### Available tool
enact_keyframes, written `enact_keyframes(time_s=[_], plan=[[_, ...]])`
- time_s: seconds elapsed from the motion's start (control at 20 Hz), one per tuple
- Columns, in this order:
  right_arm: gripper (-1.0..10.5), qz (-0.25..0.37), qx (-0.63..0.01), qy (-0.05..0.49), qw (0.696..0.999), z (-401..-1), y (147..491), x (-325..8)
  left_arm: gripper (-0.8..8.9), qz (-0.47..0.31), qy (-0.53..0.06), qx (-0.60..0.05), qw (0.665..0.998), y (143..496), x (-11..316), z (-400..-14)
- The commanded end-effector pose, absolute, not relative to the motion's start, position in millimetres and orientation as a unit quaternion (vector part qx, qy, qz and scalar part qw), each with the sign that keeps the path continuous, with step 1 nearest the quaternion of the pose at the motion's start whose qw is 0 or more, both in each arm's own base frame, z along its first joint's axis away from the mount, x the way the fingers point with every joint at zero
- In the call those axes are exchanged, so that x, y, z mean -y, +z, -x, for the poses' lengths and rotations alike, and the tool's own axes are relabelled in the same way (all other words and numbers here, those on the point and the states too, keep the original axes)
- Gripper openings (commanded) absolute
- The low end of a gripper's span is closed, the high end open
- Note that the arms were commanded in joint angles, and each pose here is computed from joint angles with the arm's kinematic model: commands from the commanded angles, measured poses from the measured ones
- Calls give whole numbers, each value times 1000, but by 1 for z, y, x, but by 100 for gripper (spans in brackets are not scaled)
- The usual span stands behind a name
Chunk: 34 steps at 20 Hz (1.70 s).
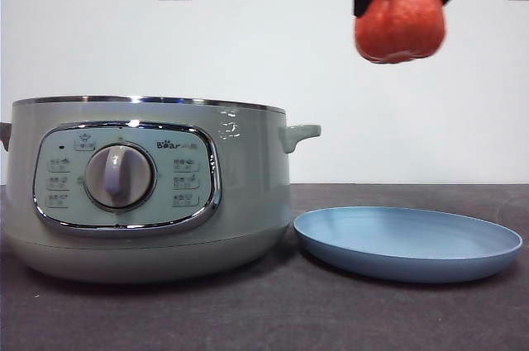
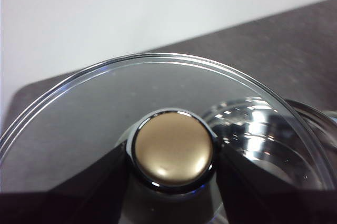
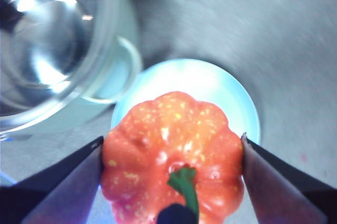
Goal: Take the pumpkin out from the steamer,put the pumpkin in the blue plate,close the lid
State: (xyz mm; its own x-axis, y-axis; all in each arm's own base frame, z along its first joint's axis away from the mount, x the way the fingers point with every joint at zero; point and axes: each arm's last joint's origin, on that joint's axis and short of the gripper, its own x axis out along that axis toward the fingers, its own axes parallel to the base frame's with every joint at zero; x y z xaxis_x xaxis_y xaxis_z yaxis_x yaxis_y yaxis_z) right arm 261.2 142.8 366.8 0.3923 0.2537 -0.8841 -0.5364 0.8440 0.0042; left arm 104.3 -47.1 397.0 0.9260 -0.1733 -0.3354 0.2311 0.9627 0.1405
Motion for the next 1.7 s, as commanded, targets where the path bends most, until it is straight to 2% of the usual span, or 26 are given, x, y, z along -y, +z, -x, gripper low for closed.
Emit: enact_keyframes(time_s=[0.05,0.15,0.5,0.8,1.15,1.25,1.45,1.5,1.7], plan=[[-10,132,-508,205,826,-254,349,-139,-8,-77,-111,-131,982,406,48,-106],[-10,130,-508,185,831,-249,329,-135,-8,-79,-113,-138,981,405,52,-112],[-8,88,-474,175,859,-247,235,-131,-8,-72,-136,-128,980,406,58,-121],[-8,75,-448,183,872,-259,217,-137,-8,-70,-137,-124,980,407,62,-127],[17,95,-500,177,842,-267,186,-142,-8,-69,-137,-121,981,407,62,-127],[158,97,-508,176,838,-268,182,-142,-8,-69,-137,-122,981,407,62,-127],[529,99,-514,173,834,-267,181,-142,-8,-69,-137,-122,981,407,62,-127],[573,100,-515,171,834,-266,181,-141,-9,-69,-137,-122,981,407,62,-127],[567,96,-505,173,840,-266,188,-141,-8,-69,-137,-122,981,407,62,-127]])
